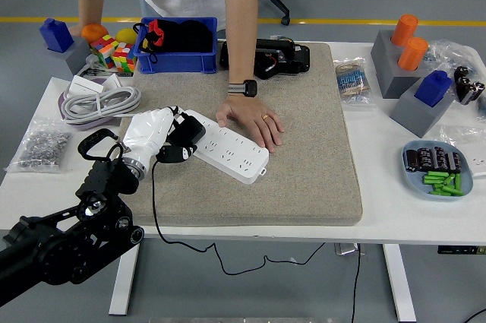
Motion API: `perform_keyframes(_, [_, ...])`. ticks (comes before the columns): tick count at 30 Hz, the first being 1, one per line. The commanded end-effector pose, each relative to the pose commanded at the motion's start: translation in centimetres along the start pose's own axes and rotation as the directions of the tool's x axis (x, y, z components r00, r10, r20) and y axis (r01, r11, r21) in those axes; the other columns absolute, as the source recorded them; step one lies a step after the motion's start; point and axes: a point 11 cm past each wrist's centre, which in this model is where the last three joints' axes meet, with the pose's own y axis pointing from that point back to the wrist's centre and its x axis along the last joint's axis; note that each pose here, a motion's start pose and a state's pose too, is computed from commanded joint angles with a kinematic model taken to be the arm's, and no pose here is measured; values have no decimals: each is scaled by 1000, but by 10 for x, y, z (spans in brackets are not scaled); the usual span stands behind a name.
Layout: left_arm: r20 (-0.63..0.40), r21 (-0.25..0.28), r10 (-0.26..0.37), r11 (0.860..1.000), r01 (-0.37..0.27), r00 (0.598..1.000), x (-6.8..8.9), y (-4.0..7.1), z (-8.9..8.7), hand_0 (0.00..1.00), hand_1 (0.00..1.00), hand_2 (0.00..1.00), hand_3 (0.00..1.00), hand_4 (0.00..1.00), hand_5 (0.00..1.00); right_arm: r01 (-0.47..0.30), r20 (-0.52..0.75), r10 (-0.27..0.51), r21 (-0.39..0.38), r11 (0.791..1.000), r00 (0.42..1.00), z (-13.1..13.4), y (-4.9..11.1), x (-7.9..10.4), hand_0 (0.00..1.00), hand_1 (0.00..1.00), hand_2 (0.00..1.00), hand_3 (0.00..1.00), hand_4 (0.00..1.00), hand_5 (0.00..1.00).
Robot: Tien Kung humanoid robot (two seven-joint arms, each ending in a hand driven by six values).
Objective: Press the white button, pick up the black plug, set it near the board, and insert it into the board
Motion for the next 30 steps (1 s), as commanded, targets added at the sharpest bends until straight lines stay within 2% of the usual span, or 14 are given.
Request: perform_keyframes(30, [19,37,-32,999,32,999,-3,2,-2,274,312,317,572,688,2,-1,2,1,-2,1000,1000,2,0,0,630,631,613,596,670,447])
